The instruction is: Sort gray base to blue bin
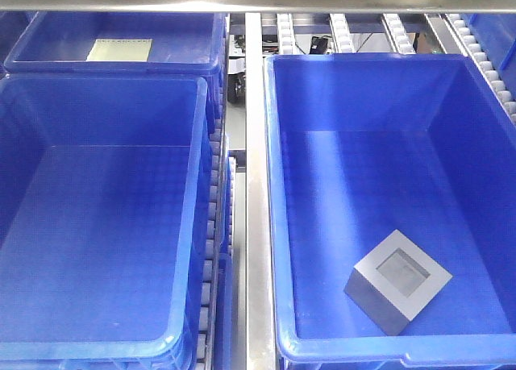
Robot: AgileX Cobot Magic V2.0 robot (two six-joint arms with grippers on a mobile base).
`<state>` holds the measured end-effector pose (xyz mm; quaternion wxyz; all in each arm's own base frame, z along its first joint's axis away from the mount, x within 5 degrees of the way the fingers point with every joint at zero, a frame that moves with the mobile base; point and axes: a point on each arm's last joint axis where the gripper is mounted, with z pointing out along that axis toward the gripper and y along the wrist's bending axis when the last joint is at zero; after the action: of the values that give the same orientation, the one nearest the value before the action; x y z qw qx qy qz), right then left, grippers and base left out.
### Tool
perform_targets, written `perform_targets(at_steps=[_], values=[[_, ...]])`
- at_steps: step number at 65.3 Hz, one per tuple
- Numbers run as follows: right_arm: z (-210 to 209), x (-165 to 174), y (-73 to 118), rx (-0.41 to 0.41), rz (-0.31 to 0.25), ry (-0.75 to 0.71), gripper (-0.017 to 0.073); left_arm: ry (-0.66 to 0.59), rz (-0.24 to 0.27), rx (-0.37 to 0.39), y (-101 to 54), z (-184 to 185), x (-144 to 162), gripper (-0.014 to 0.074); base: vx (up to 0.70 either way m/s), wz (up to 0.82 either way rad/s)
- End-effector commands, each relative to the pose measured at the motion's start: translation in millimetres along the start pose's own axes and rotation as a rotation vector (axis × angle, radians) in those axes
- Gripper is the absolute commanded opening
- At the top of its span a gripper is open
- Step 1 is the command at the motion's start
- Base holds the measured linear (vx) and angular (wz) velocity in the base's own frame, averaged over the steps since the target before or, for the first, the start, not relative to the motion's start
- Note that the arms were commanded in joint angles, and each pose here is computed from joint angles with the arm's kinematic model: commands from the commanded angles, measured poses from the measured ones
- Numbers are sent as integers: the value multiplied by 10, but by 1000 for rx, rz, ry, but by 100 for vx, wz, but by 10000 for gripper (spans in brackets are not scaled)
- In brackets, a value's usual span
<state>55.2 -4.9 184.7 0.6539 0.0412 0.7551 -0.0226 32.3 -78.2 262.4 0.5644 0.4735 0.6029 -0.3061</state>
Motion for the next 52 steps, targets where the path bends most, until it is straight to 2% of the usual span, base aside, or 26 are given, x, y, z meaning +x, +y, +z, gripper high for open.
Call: perform_targets(at_steps=[1,7,12,24,25,35,52], values=[[-2,-61,0,1,-20,-73,-5,33,-62,14,-1,-8,-38,1,0,0],[-2,-61,0,1,-20,-73,-5,57,-132,-18,26,-9,-15,1,0,0],[-2,-61,0,1,-20,-73,-5,64,-174,-74,75,-12,-3,2,0,0],[-2,-61,0,1,-20,-73,-5,41,-182,-196,186,-26,-14,2,0,0],[-2,-61,0,1,-20,-73,-5,39,-170,-203,193,-27,-16,2,0,0],[-2,-61,0,1,-20,-73,-5,21,-152,-239,226,-34,-32,2,0,0],[-2,-61,0,1,-20,-73,-5,21,-169,-255,241,-37,-29,2,0,0]])
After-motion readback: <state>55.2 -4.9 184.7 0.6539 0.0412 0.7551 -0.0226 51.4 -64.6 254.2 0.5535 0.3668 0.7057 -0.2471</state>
